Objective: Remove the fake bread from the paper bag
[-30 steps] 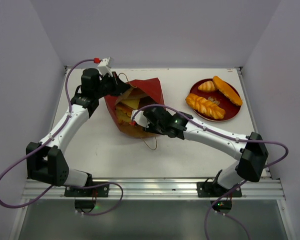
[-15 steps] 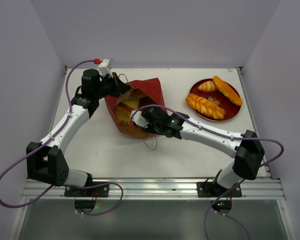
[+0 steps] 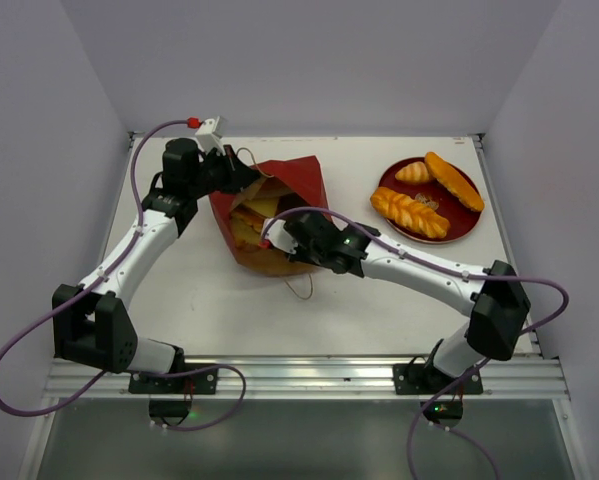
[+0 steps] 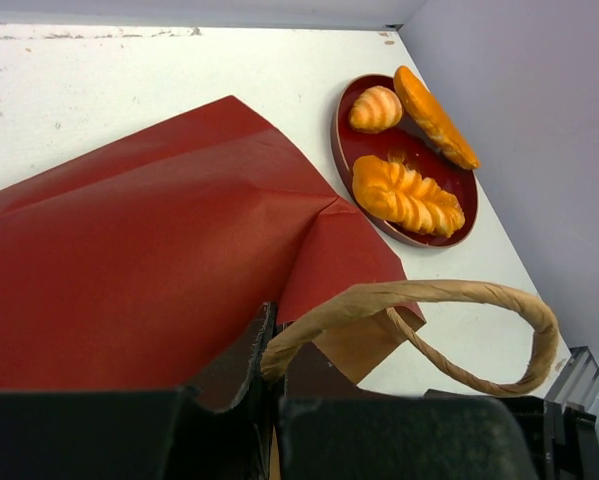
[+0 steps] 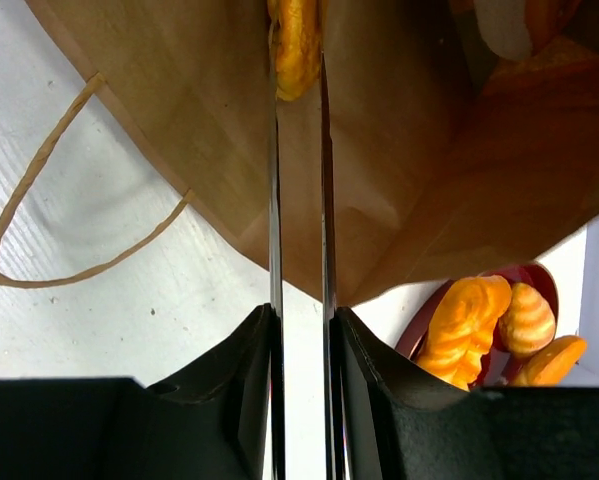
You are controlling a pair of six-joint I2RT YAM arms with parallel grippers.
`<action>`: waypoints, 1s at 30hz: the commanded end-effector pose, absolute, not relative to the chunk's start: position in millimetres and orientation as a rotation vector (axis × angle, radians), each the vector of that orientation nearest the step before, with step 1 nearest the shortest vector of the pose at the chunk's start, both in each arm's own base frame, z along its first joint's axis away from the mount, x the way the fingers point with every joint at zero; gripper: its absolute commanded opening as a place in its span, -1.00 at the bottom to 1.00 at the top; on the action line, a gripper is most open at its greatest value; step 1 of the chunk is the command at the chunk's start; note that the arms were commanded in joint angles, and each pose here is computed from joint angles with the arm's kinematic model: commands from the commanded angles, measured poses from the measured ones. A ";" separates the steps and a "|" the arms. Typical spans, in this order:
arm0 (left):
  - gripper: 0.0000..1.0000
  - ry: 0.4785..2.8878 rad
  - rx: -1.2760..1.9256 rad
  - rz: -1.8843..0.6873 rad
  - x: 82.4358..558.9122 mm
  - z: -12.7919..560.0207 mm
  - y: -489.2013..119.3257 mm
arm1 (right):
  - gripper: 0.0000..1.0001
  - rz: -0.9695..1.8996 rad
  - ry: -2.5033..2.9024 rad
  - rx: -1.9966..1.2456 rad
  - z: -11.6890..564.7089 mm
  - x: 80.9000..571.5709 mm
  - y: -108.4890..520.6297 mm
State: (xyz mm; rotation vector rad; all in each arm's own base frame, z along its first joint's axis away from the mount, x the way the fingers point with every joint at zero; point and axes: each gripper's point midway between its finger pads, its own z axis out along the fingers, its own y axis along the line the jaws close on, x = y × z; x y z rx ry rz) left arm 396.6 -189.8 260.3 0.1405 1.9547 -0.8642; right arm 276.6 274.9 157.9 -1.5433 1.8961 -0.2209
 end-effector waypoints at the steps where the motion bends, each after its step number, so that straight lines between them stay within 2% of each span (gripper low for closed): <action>1: -1.00 1.923 0.138 -0.867 396.1 267.7 -188.8 | -1.00 -0.133 1.837 -1.430 204.4 275.0 269.0; 10: -1.00 1.924 0.110 -0.838 404.2 266.6 -185.1 | -1.00 -0.027 1.754 -1.375 255.7 258.4 243.1; 30: -1.00 1.926 0.081 -0.821 411.7 267.7 -183.2 | -1.00 0.090 1.761 -1.355 259.5 229.0 201.2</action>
